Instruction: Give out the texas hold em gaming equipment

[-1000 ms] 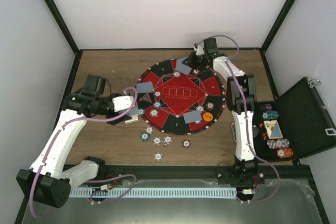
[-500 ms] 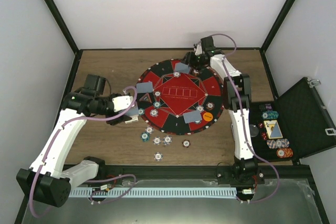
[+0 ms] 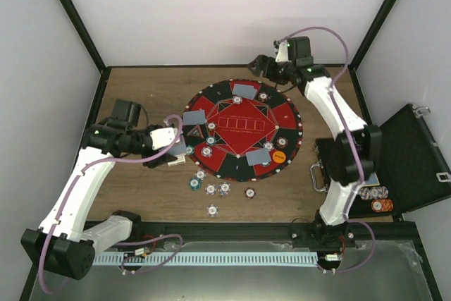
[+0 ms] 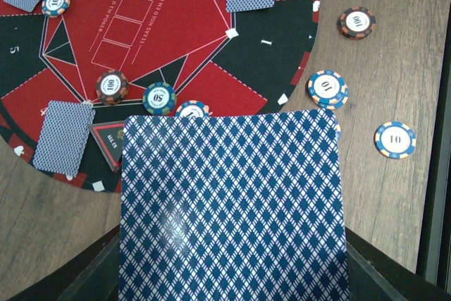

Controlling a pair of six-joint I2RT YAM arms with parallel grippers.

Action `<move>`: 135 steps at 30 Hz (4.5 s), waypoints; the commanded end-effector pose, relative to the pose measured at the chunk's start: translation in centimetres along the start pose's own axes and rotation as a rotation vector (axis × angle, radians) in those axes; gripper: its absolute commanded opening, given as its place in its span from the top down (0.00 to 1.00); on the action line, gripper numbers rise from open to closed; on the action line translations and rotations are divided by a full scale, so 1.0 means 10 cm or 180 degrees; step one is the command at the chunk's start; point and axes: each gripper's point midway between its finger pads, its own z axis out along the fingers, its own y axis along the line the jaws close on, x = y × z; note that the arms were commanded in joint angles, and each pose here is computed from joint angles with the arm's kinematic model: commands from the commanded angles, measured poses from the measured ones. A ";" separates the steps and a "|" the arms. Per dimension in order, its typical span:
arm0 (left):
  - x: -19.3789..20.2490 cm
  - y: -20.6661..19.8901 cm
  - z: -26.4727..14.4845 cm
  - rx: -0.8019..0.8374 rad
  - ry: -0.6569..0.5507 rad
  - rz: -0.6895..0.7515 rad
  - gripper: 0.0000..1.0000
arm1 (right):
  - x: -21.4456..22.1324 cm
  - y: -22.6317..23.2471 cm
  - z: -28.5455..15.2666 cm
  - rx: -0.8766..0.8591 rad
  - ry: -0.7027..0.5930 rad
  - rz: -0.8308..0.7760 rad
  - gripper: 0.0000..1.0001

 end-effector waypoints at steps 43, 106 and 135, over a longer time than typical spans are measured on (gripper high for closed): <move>-0.15 0.03 -0.03 -0.0025 -0.0221 0.0046 0.96 | 2.95 2.82 -0.21 -0.2678 0.1944 0.0174 0.25; -0.12 0.04 -0.03 -0.0078 -0.0184 0.0090 0.96 | 2.68 1.88 -0.32 -0.1888 0.1610 0.0350 0.86; -0.04 0.01 0.00 -0.0073 -0.0108 0.0124 0.96 | 2.71 -0.13 -0.65 -0.0463 0.1284 0.0747 0.99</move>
